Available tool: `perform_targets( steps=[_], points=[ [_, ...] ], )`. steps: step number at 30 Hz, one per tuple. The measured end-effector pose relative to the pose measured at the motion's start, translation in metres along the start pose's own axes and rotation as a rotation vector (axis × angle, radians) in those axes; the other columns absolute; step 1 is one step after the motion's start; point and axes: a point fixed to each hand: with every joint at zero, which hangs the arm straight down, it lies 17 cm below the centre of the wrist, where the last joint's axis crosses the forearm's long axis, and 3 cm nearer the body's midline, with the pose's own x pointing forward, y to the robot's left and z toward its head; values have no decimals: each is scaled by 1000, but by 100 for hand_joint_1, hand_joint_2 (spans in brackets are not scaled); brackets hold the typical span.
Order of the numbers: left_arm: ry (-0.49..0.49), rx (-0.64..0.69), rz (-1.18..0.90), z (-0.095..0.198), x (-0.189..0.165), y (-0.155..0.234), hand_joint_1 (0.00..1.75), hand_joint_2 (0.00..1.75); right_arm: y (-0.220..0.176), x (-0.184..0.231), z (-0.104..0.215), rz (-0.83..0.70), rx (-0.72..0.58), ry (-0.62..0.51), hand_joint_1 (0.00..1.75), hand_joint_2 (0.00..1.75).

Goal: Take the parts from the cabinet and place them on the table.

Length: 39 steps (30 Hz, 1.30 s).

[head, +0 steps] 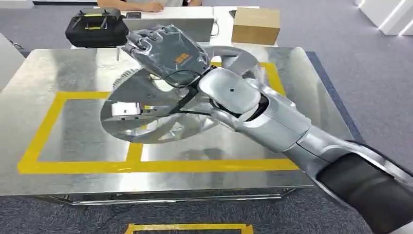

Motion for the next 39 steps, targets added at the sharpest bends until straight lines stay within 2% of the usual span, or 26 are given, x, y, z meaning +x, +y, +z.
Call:
perform_targets(
  steps=[6, 14, 15, 19, 22, 23, 25, 29, 33, 36, 39],
  points=[
    [-5, -15, 5, 1, 1, -4, 0, 175, 41, -4, 14, -15, 116, 19, 175, 175],
    [-72, -67, 26, 3, 15, -13, 0, 175, 82, -15, 22, -32, 247, 29, 175, 175],
    [-79, -70, 24, 3, 16, -14, 0, 175, 86, -16, 23, -33, 258, 30, 0, 0],
    [-91, -84, 27, 3, 17, -15, 0, 175, 102, -19, 30, -43, 305, 30, 0, 0],
    [-91, -80, 43, 2, 18, -12, 0, 175, 113, -12, 33, -110, 385, -14, 0, 0],
    [-89, -74, 48, 1, 18, -11, 0, 0, 115, -10, 34, -130, 408, -26, 0, 0],
    [-85, -67, 57, 0, 19, -10, 0, 0, 119, -8, 34, -173, 462, -48, 0, 0],
    [-68, -36, 74, -1, 15, -4, 0, 0, 136, 2, 50, -320, 693, -88, 0, 0],
    [-56, -22, 82, -1, 12, -1, 0, 0, 160, 2, 79, -329, 924, -89, 0, 0],
    [-54, -26, 83, 0, 12, -3, 0, 0, 173, 0, 94, -298, 995, -85, 0, 0],
    [-53, -24, 84, 0, 11, -3, 0, 0, 171, -9, 92, -260, 1008, -80, 0, 0]
  ],
)
